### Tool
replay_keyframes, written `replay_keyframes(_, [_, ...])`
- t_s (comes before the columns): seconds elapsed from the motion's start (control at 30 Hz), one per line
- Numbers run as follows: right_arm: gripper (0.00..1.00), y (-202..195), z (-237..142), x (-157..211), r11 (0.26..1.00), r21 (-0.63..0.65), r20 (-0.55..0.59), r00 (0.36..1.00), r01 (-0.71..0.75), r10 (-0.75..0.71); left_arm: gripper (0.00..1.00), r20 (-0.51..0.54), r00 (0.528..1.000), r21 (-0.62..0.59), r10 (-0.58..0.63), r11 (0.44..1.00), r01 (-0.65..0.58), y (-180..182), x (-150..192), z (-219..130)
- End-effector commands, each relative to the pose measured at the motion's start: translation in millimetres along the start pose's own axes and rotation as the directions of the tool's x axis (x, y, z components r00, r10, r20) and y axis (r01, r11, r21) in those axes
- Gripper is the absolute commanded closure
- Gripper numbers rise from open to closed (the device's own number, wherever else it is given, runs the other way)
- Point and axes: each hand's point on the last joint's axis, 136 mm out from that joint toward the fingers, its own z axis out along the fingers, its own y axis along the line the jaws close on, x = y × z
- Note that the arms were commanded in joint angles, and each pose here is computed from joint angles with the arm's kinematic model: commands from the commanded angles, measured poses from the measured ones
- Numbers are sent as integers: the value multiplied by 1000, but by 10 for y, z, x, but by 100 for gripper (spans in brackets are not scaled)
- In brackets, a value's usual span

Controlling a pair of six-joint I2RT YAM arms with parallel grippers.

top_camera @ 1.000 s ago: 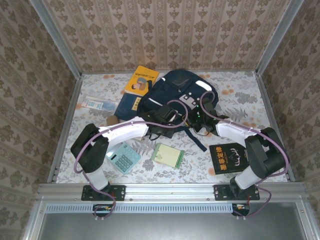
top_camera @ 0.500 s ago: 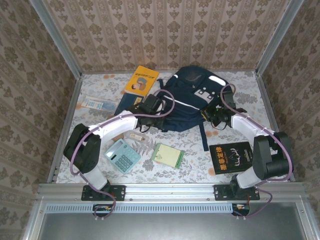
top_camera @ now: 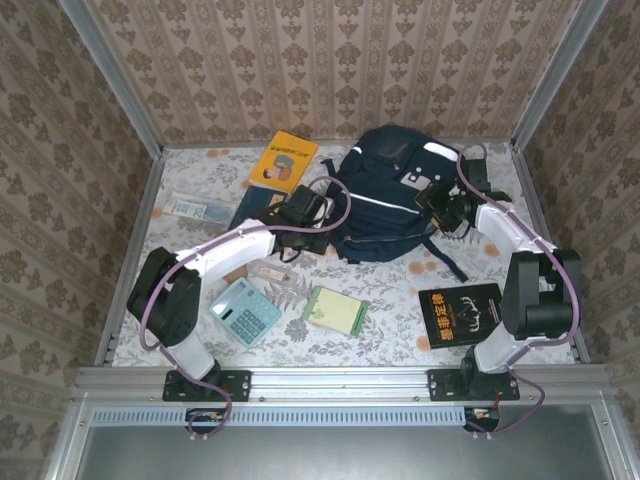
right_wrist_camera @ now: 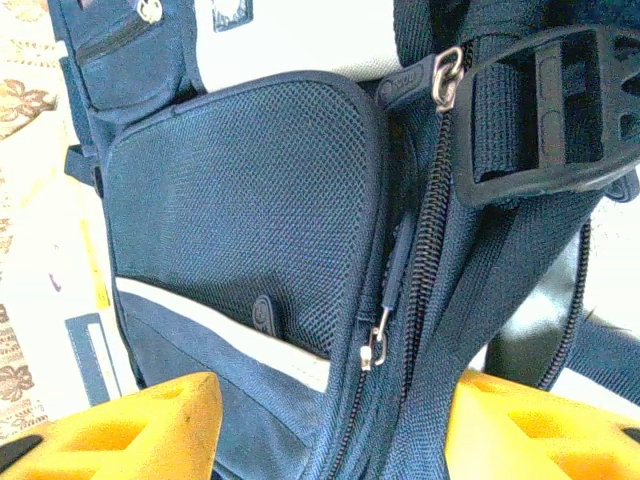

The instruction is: Pack the student bag

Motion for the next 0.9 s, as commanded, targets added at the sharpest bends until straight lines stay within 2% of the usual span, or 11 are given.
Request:
replay_keyframes(0.0, [39,93,-202,100,1000,-19,28,999,23,-23,100,7,1000,41,-7,999,7,-86,-87,43])
replay_keyframes(0.03, [39,76,-236,150,1000,-18,34,999,22,-21,100,2,1000,56,-13,998,12,-100,-92,65])
replay_keyframes(0.17, [38,17,-364,328,999,-11,41,999,30,-30,81,-12,999,132,-50,990,51,-143,-149,147])
replay_keyframes(0.2, [38,-20,-368,369,1000,-2,35,999,31,-31,72,-13,998,154,-68,986,69,-126,-166,172])
replay_keyframes(0.23, [36,-3,-472,391,999,-10,52,998,44,-44,69,-19,996,180,-86,980,88,-107,-175,208])
replay_keyframes(0.37, [30,-32,-601,515,998,-25,63,996,63,-61,65,-26,994,270,-105,957,108,-106,-233,278])
replay_keyframes(0.57, [30,-99,-567,785,997,-48,20,998,60,-59,65,-13,998,333,-69,940,69,-222,-350,320])
replay_keyframes(0.87, [32,0,-298,1220,992,-55,-72,991,111,-115,63,-62,996,344,-69,935,86,-251,-342,544])
